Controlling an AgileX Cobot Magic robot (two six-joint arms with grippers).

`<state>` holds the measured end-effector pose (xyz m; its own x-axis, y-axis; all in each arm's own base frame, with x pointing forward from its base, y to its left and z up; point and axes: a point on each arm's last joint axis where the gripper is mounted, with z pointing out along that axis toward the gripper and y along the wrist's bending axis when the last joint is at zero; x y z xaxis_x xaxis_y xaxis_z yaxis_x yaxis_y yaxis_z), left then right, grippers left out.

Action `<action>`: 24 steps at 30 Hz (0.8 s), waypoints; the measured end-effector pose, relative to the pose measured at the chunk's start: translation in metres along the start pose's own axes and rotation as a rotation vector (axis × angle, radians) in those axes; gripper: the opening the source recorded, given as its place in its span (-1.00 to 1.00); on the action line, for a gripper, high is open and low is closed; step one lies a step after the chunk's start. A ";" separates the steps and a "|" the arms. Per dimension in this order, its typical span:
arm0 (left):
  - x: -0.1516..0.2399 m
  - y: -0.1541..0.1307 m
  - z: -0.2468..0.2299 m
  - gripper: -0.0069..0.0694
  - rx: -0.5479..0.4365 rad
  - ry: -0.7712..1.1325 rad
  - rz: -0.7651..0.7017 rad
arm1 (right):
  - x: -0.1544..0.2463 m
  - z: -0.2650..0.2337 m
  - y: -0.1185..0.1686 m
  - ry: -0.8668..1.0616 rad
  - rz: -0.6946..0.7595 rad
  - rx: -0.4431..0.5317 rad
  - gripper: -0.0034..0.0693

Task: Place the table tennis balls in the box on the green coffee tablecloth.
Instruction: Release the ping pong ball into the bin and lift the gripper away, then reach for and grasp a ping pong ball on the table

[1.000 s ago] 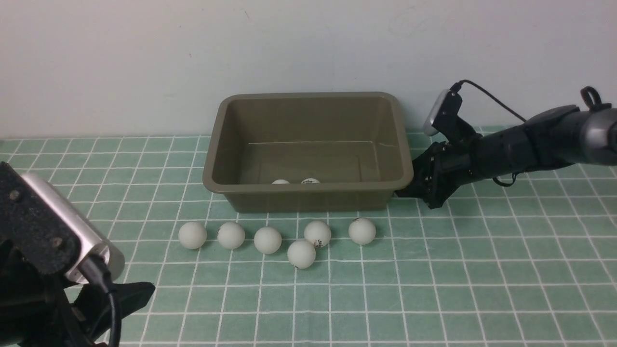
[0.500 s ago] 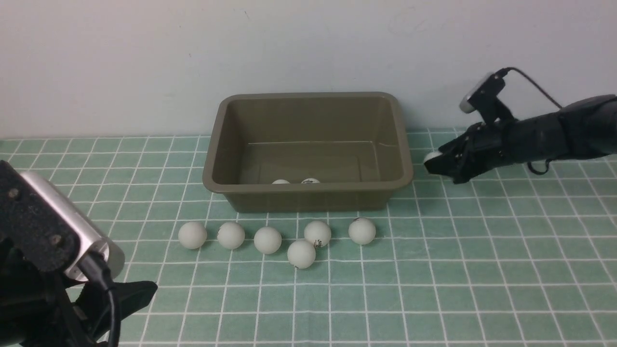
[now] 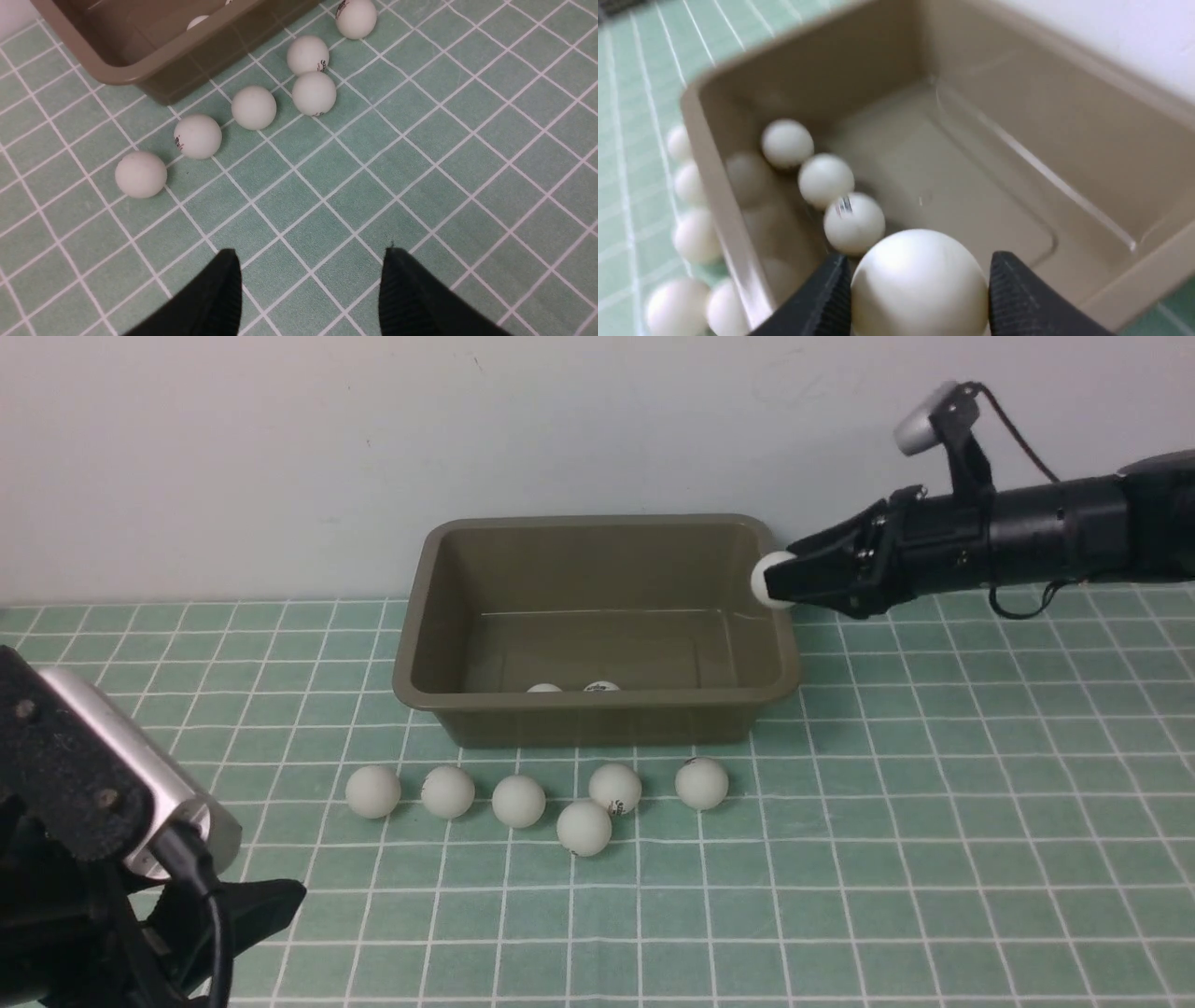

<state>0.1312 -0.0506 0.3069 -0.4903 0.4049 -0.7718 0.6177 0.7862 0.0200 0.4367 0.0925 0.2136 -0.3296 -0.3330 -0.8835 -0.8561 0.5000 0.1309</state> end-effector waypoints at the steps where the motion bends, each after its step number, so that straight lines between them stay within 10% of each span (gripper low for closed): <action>1: 0.000 0.000 0.000 0.13 0.000 0.000 0.000 | 0.000 0.005 0.003 0.027 -0.002 0.013 0.04; 14: 0.000 0.000 0.000 0.13 0.005 0.004 -0.003 | 0.000 0.019 0.008 0.084 0.127 0.074 0.48; 24: 0.004 0.000 0.000 0.13 0.000 0.049 0.024 | -0.058 -0.033 0.034 0.033 -0.052 0.154 0.46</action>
<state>0.1290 -0.0487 0.3035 -0.5045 0.4459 -0.7393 0.6296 0.7760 0.0384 0.4133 0.1023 0.2842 -0.3017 -0.3859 -0.8718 -0.8021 0.5970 0.0133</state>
